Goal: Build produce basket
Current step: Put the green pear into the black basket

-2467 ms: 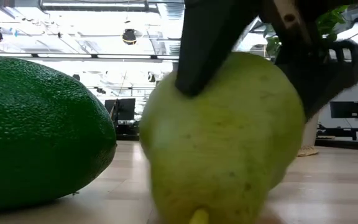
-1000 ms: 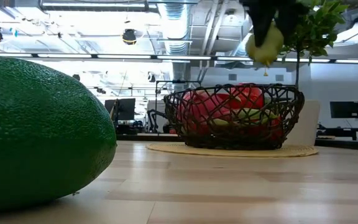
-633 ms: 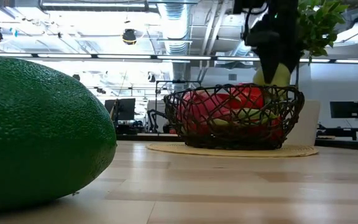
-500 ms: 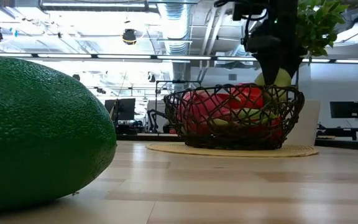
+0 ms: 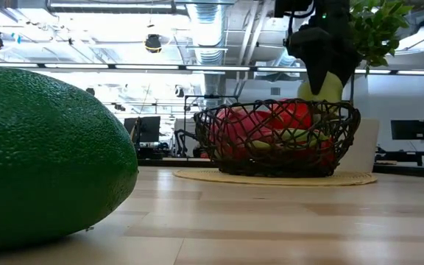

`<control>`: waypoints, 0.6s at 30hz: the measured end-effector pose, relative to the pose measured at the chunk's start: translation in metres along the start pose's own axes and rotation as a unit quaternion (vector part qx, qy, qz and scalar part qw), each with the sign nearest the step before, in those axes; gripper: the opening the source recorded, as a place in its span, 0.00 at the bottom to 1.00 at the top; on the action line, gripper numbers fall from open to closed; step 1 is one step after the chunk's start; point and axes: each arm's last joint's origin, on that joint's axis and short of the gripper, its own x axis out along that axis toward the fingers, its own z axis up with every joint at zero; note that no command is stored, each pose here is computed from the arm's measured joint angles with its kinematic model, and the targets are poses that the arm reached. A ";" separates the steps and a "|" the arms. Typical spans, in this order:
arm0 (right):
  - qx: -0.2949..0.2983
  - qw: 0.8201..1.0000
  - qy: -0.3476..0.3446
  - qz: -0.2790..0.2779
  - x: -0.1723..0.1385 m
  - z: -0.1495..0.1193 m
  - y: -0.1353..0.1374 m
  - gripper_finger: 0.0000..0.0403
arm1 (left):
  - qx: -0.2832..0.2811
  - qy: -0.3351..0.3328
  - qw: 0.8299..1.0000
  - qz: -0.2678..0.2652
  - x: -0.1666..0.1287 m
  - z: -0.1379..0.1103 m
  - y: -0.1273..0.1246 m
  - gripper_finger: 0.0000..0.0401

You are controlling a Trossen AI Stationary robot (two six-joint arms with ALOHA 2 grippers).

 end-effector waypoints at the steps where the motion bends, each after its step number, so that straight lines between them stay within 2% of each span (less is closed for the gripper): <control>1: 0.005 1.000 -0.003 0.002 -0.001 0.001 0.000 0.97 | 0.000 -0.001 1.000 0.001 0.000 0.000 0.000 0.81; 15: 0.006 1.000 -0.007 0.004 -0.001 0.001 0.001 0.96 | 0.004 -0.002 1.000 0.000 0.000 0.000 0.000 0.81; 18: -0.013 1.000 -0.015 0.000 -0.001 0.002 0.001 0.96 | 0.004 -0.002 1.000 0.000 0.000 0.000 0.000 0.81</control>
